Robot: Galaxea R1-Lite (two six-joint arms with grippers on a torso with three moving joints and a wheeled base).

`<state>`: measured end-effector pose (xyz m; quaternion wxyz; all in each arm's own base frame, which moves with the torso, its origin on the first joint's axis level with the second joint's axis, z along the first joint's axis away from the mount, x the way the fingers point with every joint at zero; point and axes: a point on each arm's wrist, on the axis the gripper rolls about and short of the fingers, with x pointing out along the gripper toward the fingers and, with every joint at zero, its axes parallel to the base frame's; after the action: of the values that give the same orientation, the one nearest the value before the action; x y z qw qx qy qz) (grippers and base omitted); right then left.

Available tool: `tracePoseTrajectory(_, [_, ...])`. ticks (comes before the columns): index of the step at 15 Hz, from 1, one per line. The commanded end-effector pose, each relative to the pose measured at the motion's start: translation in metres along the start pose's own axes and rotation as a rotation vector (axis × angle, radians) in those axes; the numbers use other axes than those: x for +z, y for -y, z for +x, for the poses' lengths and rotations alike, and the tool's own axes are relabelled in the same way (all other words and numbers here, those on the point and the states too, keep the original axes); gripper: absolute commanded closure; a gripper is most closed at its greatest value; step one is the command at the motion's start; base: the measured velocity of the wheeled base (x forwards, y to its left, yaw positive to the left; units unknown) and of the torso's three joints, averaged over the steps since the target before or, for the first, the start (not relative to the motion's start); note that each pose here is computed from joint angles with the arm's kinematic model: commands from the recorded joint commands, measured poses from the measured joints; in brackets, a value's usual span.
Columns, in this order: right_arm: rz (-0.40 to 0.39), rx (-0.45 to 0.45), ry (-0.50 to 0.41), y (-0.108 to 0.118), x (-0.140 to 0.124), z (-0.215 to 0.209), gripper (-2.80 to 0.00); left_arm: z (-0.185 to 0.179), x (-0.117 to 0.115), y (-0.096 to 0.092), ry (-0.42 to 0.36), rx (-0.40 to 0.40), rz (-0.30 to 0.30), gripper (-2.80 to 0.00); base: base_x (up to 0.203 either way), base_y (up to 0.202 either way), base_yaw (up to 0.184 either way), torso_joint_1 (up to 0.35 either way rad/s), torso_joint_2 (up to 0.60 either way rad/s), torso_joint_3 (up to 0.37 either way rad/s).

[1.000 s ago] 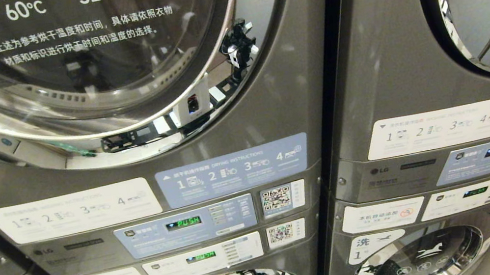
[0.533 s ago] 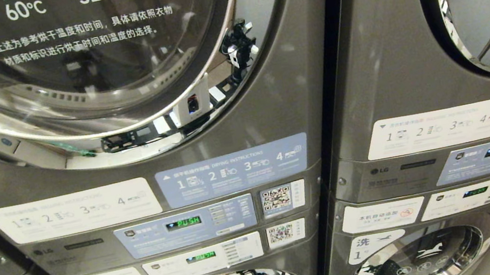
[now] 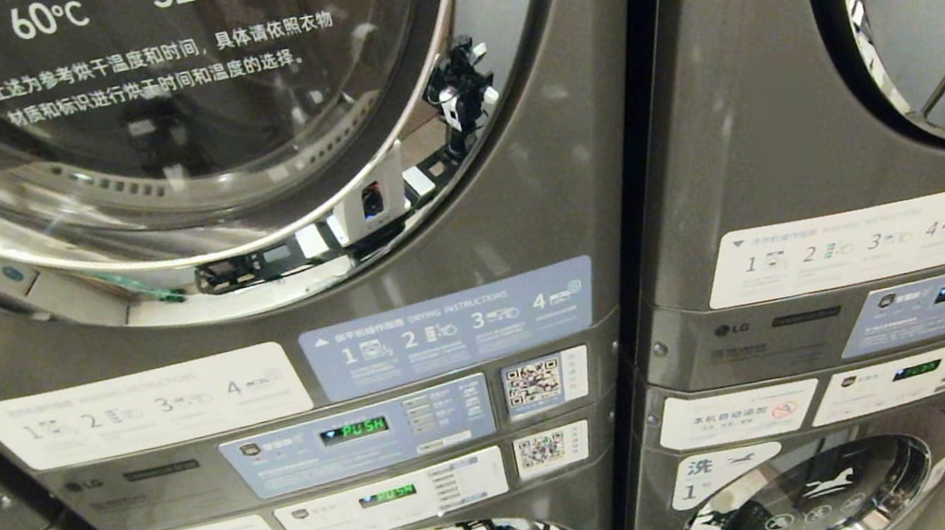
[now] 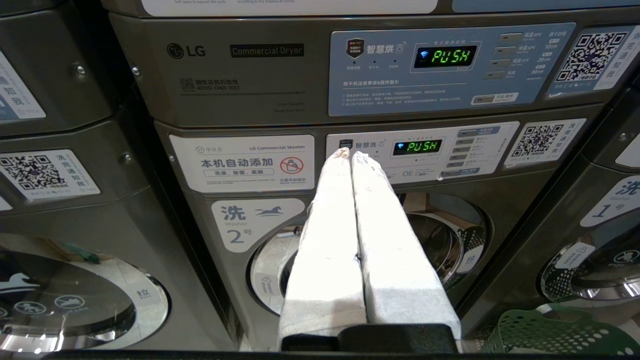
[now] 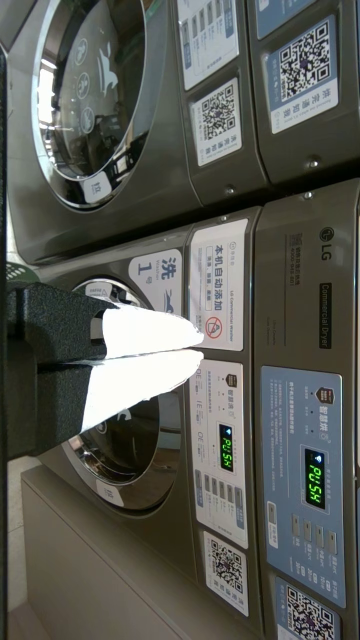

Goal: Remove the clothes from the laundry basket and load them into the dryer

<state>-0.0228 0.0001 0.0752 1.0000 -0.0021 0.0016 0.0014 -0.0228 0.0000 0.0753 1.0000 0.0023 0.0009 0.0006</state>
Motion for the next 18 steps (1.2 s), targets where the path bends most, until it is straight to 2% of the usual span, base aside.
tracePoseTrajectory(1, [0.000,0.000,0.000,0.0000,0.0000,0.0000,0.00,0.0001,-0.0004,0.0000,-0.001,0.000,0.000,0.00,0.000,0.000,0.000,0.000,0.00,0.000])
tracePoseTrajectory(18, [0.000,0.000,0.000,0.0000,0.0000,0.0000,0.00,0.0001,-0.0004,0.0000,-0.001,0.000,0.000,0.00,0.000,0.000,0.000,0.000,0.00,0.000])
